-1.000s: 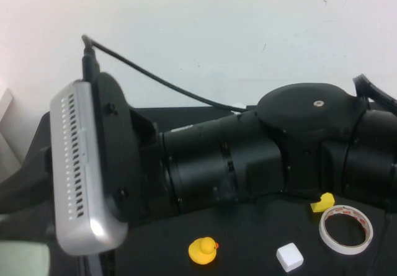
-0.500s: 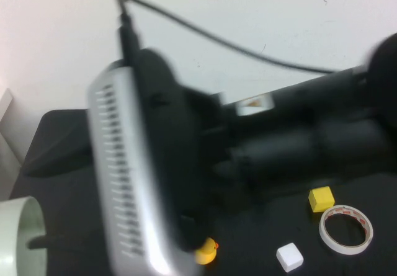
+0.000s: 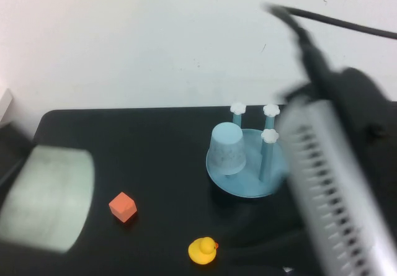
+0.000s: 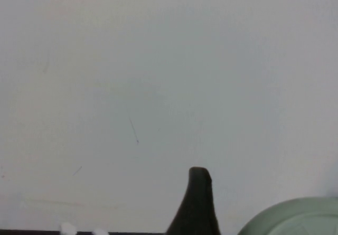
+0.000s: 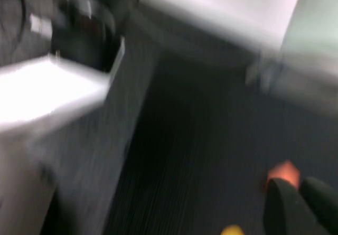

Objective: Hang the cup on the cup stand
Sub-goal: Place the cup on the cup holder

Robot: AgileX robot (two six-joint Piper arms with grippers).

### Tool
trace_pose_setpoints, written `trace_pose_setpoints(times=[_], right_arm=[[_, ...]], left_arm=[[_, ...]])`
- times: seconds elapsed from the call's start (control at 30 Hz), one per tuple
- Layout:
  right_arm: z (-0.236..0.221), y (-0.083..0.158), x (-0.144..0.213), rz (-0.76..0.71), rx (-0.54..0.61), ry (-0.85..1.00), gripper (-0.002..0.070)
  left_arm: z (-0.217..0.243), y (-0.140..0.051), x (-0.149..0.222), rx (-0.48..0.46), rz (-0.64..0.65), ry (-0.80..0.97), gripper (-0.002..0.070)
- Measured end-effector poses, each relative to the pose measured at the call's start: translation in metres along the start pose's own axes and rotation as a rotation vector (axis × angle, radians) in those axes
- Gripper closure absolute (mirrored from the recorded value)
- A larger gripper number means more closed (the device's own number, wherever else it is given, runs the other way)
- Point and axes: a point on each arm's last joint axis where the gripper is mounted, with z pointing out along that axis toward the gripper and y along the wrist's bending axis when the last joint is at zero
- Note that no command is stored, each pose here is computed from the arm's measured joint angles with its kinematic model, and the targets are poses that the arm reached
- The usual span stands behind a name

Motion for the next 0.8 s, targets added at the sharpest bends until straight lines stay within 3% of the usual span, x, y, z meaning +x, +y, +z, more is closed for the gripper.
trace_pose_setpoints(times=[0.17, 0.33, 0.6, 0.8], right_arm=[[-0.029, 0.009, 0.028, 0.195, 0.08, 0.314, 0.0666], [-0.056, 0.011, 0.049, 0.319, 0.286, 0.471, 0.0672], [-0.07, 0.052, 0.107, 0.497, 0.463, 0.597, 0.0675], [-0.078, 0.093, 0.146, 0.577, 0.54, 0.531, 0.0675]], left_arm=[[0.035, 0.003, -0.013, 0.01, 0.189, 0.082, 0.0132], [0.077, 0.013, -0.022, 0.048, 0.31, 0.173, 0.0134], [0.147, 0.042, -0.021, 0.107, 0.332, 0.38, 0.0134], [0.196, 0.071, -0.014, 0.161, 0.404, 0.566, 0.0134]])
